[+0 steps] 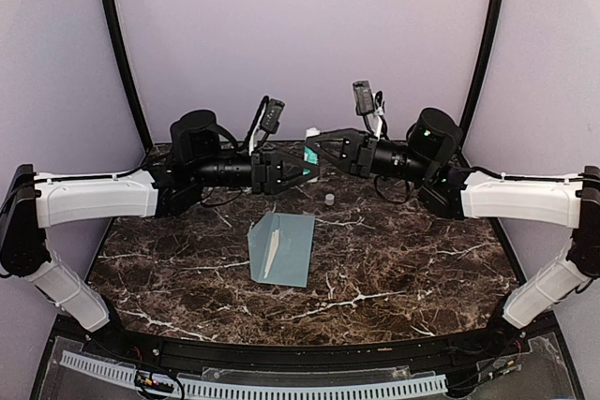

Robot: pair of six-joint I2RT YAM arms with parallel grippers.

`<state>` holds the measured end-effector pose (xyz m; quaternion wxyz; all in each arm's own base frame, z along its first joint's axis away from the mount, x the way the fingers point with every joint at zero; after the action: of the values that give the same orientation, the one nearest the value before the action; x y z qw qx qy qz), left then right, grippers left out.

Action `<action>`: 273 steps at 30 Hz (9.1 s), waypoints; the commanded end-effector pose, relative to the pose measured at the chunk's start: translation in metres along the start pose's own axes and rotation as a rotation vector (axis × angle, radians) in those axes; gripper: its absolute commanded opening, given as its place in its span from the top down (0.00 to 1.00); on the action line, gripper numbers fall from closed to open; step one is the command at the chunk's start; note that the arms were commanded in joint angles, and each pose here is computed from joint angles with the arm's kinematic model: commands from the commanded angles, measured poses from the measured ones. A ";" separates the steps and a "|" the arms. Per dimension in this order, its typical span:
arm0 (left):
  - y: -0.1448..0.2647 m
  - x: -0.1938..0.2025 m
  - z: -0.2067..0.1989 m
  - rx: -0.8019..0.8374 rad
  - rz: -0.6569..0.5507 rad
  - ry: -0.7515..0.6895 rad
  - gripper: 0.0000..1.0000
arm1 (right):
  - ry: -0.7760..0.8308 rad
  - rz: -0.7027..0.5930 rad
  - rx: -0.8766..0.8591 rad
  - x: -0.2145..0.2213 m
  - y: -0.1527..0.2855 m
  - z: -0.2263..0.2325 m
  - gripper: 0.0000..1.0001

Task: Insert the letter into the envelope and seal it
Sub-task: Unscrew the solid glue.

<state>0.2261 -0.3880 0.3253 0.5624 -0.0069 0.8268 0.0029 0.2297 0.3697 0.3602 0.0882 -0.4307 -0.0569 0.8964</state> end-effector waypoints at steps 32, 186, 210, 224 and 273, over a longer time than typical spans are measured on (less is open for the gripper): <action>-0.001 0.008 -0.005 0.000 0.013 -0.010 0.70 | 0.075 -0.096 0.063 -0.024 0.003 0.007 1.00; 0.027 -0.007 -0.024 0.037 0.051 -0.179 1.00 | 0.140 -0.004 0.027 -0.012 0.014 0.037 0.24; 0.007 -0.003 -0.033 0.089 0.084 -0.209 1.00 | 0.125 0.043 -0.023 0.000 -0.009 0.038 0.89; 0.011 0.015 0.040 -0.447 0.200 -0.289 1.00 | 0.107 -0.023 0.400 0.007 -0.038 -0.017 1.00; 0.018 -0.004 -0.024 0.031 0.069 -0.204 1.00 | 0.108 0.040 -0.059 0.007 0.007 0.028 0.49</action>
<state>0.2182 -0.3714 0.3170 0.6289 0.0257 0.7750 0.0558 0.2176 0.3595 0.3477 0.0903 -0.4544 -0.0159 0.8861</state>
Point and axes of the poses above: each gripper's point midway between its finger pads, its own y axis back along the fingers, its own z axis along the line the jaws close on, x = y × z, the point moved 2 cm from there along y, back along the fingers, and after that the axes turned 11 degrees about -y, right-handed, at the moved point
